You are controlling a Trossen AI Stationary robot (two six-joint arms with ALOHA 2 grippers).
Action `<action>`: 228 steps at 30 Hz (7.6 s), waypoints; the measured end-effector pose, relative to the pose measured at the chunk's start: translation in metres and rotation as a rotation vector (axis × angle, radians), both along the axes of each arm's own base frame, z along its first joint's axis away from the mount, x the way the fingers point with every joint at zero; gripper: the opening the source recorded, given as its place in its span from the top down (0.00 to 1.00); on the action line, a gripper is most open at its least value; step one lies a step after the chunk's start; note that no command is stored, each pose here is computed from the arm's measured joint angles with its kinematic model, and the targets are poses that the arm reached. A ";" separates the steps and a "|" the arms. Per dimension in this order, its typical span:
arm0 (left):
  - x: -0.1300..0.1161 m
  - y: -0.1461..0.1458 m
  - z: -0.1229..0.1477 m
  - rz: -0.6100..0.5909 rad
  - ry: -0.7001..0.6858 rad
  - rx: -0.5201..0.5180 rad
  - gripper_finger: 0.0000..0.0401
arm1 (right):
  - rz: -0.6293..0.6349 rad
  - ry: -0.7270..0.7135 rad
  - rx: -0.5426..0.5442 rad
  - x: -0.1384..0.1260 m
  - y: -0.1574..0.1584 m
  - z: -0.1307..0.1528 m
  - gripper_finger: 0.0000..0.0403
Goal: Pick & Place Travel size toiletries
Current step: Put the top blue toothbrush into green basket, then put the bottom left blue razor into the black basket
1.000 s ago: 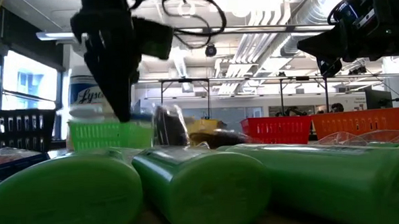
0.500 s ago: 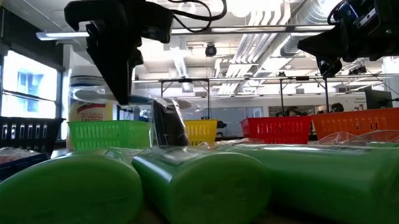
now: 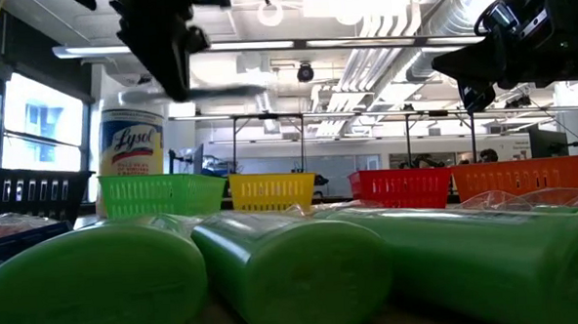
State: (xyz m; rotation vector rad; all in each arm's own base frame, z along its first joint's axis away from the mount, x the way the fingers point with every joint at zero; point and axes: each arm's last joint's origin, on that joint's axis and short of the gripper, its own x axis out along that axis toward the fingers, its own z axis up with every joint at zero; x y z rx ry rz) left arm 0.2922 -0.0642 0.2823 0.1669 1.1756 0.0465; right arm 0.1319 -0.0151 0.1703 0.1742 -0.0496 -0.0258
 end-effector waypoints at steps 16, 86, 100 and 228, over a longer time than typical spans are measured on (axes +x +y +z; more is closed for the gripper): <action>-0.058 0.015 0.082 -0.341 -0.480 -0.067 0.96 | 0.032 -0.022 0.004 0.000 0.001 0.002 0.98; -0.174 0.049 -0.047 -0.235 -1.283 0.005 0.96 | 0.055 -0.038 0.022 0.002 0.008 0.003 0.98; -0.128 0.043 -0.018 -0.445 -0.953 0.300 0.96 | 0.061 -0.047 0.010 0.002 0.009 0.004 0.98; -0.124 0.038 -0.010 0.033 -0.941 -0.078 0.98 | 0.058 -0.031 0.004 0.002 0.016 0.003 0.98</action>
